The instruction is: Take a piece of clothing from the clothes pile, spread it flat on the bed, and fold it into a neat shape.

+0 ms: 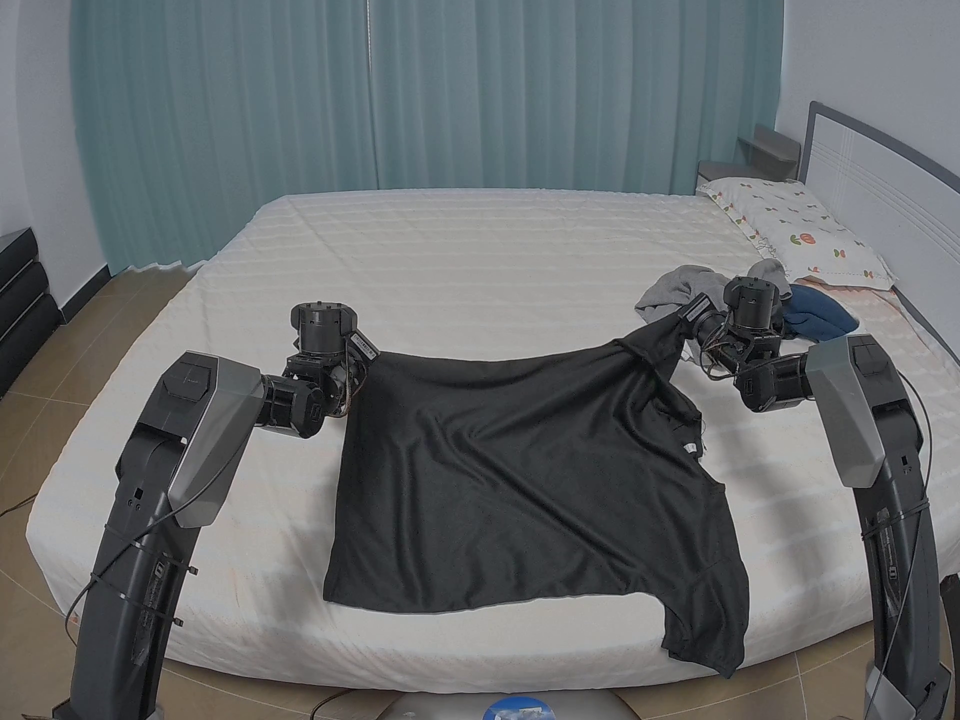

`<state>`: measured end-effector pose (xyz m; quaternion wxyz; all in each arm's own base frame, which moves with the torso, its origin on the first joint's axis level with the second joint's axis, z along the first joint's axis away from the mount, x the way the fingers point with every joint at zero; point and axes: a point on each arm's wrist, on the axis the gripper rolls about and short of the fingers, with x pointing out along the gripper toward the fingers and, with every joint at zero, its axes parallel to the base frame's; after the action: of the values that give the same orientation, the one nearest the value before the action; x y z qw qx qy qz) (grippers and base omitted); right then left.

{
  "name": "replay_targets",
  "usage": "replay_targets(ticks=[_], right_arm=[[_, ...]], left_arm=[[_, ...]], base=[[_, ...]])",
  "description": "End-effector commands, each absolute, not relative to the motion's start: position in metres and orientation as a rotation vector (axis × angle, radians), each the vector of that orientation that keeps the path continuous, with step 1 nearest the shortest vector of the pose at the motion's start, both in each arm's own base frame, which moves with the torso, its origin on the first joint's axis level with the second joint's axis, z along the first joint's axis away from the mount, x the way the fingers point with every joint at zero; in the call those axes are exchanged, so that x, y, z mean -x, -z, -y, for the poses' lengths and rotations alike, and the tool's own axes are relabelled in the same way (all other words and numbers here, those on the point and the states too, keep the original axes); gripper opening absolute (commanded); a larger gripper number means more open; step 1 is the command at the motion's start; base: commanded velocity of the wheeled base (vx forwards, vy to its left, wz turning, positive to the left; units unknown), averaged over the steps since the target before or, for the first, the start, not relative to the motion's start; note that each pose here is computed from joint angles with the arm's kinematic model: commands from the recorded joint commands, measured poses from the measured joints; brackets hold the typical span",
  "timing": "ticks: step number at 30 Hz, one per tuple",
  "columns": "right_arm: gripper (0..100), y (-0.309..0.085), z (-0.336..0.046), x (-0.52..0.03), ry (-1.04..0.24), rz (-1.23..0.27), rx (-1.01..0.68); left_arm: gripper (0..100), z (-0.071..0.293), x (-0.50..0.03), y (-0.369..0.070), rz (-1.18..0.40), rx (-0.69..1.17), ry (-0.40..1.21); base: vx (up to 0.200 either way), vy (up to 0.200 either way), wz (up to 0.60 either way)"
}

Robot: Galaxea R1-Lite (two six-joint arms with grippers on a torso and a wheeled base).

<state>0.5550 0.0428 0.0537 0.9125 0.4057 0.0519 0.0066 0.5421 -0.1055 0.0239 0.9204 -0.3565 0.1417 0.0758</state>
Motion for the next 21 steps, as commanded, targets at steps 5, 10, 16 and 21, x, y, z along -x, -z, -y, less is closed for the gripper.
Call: replay_targets(ticks=[5,10,16,21], right_arm=[[100,0.012,-0.046,-0.558,0.026,-0.197,-0.726],[100,0.010,-0.043,-0.558,0.046,-0.219,-0.709],[100,-0.011,-0.032,-0.534,0.094,-0.338,-0.709],[100,-0.039,-0.020,-0.509,0.112,-0.370,-0.711]], left_arm=[[0,0.104,-0.543,-0.021,-0.274,0.736,-0.156],[100,0.105,-0.543,-0.015,-0.293,0.734,-0.155],[100,0.095,-0.544,-0.014,-0.302,0.729,-0.188],[100,0.082,-0.534,-0.031,-0.335,0.724,-0.225]], base=[[0.000,0.000,0.00],[0.000,0.000,0.00],[0.000,0.000,0.00],[0.000,0.000,0.00]])
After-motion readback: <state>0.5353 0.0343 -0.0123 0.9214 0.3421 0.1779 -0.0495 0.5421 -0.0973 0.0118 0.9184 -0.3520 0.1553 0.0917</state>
